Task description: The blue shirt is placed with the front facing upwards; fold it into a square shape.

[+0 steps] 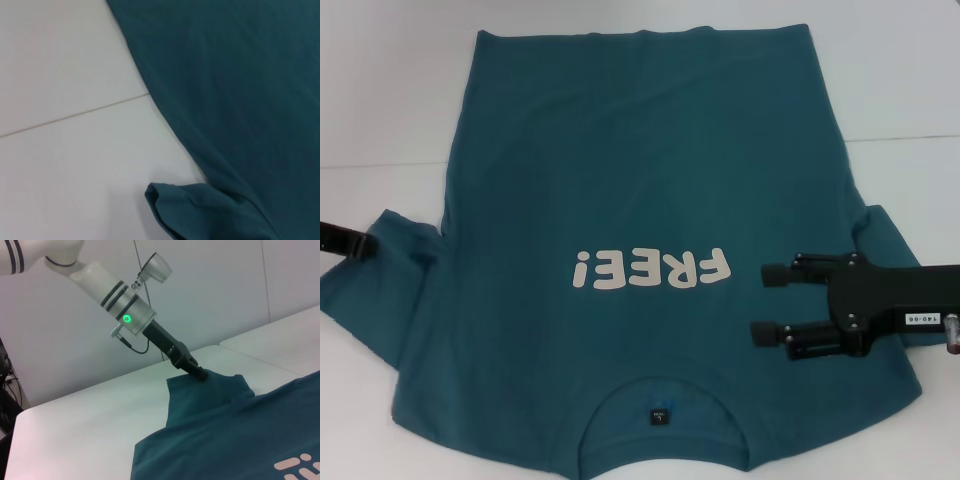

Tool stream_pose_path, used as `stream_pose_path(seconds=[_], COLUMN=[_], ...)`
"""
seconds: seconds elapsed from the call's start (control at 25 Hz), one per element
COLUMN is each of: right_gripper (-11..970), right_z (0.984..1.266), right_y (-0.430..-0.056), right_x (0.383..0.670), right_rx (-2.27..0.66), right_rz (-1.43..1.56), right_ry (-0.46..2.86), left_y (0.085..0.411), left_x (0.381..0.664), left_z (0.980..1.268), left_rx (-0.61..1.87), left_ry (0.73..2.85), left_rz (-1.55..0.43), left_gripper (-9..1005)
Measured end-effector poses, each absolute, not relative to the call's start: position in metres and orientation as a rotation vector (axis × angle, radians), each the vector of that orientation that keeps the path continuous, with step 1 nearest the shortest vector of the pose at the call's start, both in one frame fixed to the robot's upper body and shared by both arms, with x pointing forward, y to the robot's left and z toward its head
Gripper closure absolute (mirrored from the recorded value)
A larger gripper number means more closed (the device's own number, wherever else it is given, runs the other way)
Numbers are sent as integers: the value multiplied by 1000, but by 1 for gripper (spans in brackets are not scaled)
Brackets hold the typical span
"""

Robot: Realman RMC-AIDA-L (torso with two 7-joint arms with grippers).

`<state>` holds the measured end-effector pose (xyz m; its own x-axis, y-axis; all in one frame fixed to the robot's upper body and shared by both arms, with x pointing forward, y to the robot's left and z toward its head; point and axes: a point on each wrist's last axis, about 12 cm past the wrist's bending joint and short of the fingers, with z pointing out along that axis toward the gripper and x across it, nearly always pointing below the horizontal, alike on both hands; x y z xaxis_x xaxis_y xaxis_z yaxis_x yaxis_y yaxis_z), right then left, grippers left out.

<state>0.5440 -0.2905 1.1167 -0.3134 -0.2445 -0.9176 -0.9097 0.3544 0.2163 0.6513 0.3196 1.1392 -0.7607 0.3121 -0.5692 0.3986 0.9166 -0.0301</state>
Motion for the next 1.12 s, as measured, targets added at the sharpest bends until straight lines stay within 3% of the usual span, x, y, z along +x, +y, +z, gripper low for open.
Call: stream_pose_path(seconds=[0.6, 1.12], right_gripper=[60, 60], right_z=[1116, 1116], right_y=[-289, -290], right_x=[544, 542], right_rx=[-1022, -1023], right_rz=[994, 999], right_ry=[1772, 1773], left_y=[314, 290], left_x=[659, 650], left_z=[1158, 1169], left_rx=[570, 551], left_ry=[2504, 2561], left_rz=[-160, -287], left_gripper=[966, 967])
